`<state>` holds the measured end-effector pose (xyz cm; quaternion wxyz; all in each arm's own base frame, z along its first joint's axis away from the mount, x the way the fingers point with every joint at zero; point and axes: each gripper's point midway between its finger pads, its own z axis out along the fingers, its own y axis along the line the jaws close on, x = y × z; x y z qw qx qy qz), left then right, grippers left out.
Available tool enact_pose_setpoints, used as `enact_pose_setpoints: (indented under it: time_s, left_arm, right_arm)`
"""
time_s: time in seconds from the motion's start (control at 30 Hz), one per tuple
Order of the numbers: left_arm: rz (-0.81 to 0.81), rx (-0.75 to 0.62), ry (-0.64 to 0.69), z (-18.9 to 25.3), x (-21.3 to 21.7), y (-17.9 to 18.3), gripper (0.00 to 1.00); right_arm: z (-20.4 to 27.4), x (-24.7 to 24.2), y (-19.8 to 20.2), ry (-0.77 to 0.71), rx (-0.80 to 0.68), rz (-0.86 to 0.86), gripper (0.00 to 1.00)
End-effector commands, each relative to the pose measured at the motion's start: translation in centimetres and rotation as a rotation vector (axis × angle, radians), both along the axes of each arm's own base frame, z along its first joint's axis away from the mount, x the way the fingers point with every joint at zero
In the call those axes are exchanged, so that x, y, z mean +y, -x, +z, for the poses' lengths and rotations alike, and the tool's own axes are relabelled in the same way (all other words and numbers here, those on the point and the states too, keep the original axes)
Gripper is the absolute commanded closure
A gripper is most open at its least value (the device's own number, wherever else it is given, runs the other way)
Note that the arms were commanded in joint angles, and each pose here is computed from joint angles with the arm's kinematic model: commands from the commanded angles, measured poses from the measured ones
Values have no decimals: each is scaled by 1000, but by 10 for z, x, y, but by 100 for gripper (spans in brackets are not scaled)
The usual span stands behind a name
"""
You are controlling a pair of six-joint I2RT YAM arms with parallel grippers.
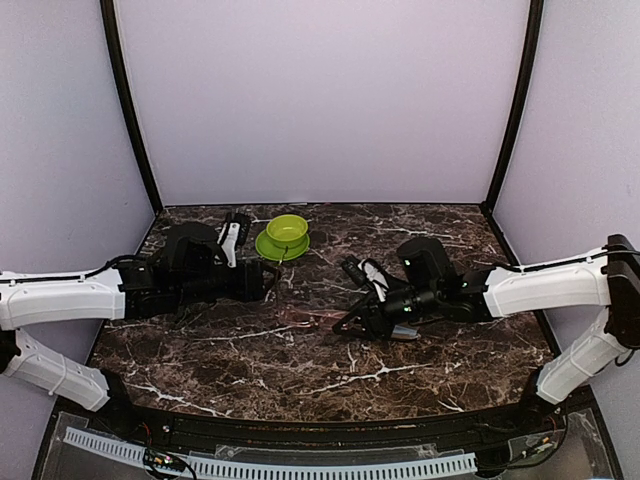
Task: Organize the sunglasses
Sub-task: Close the right temple of the sunglasses.
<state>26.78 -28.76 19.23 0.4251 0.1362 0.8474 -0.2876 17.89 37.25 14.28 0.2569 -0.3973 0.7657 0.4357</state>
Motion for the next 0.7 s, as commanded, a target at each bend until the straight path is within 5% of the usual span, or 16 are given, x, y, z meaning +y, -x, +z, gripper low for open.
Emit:
enact_pose_setpoints:
  time_s: [0.0,0.67]
  left_arm:
    - [-64,-24,9,10,-20,6,41]
    - [-209,-2,-154,-22,-56,26,41]
  right_arm:
    - [28,10,-2,-85,-52,10,69]
    - [29,11,-2,-108,-21,-12,71]
